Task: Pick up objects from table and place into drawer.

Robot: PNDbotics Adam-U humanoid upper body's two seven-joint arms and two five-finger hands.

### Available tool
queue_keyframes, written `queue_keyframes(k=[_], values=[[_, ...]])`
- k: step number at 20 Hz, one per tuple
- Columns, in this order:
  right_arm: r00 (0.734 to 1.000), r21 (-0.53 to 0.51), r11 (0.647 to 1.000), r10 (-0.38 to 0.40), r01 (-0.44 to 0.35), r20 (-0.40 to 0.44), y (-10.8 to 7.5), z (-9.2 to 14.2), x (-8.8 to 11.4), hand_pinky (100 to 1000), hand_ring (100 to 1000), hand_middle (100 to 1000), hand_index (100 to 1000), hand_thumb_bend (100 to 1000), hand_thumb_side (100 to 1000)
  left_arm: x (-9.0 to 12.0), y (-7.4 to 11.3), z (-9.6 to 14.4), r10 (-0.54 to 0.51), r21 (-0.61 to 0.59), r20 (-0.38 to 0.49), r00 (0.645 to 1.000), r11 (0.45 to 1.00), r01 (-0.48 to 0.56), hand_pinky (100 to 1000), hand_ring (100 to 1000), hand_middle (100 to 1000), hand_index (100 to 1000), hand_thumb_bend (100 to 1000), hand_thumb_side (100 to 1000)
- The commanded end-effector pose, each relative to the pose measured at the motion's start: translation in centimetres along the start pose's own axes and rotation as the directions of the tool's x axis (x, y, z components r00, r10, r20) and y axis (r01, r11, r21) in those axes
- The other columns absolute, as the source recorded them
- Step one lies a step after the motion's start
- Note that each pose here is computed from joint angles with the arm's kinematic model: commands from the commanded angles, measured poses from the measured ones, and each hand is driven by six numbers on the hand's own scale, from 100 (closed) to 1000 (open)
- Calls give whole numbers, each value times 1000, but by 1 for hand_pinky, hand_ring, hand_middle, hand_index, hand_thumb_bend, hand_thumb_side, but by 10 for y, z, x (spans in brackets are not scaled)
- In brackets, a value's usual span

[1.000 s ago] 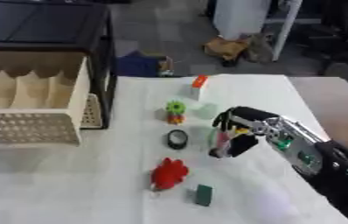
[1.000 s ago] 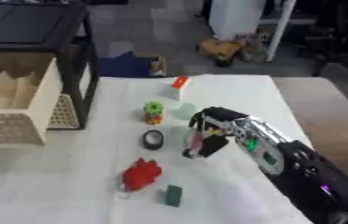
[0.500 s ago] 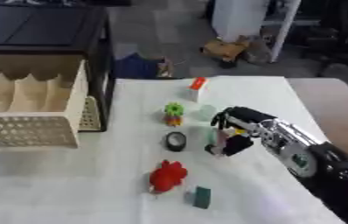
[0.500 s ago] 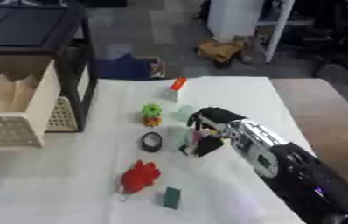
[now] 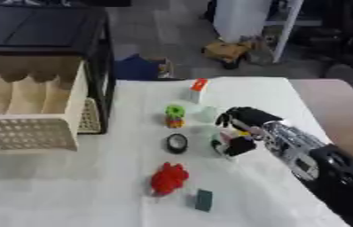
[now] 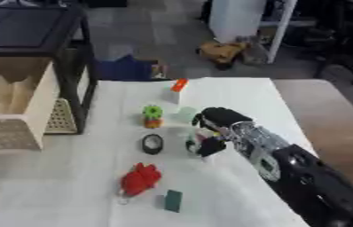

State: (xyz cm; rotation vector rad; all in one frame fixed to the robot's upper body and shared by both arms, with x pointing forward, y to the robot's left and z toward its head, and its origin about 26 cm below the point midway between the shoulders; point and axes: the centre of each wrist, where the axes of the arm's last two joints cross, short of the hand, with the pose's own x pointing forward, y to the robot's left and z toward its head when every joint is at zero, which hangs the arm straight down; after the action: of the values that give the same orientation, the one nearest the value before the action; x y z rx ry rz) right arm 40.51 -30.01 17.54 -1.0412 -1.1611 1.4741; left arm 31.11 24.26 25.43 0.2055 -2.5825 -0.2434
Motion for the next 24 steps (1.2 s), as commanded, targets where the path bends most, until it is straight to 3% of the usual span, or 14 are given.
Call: queue_keyframes(k=[1, 7, 24], values=[[999, -16, 999, 41, -41, -20, -15, 7, -9, 740, 812, 723, 849, 249, 538, 5, 3, -4, -1, -1, 21, 1000, 1000, 1, 607, 540, 659, 890, 100, 1000], [997, 27, 997, 73, -72, -26, -15, 8, -11, 774, 853, 765, 865, 278, 532, 5, 3, -4, 3, 1, 20, 1000, 1000, -3, 607, 540, 658, 888, 100, 1000], [992, 106, 987, 125, -123, -15, -8, 6, -13, 766, 858, 780, 875, 192, 509, 4, 2, -2, 14, 3, 15, 1000, 1000, -15, 603, 540, 657, 886, 100, 1000]])
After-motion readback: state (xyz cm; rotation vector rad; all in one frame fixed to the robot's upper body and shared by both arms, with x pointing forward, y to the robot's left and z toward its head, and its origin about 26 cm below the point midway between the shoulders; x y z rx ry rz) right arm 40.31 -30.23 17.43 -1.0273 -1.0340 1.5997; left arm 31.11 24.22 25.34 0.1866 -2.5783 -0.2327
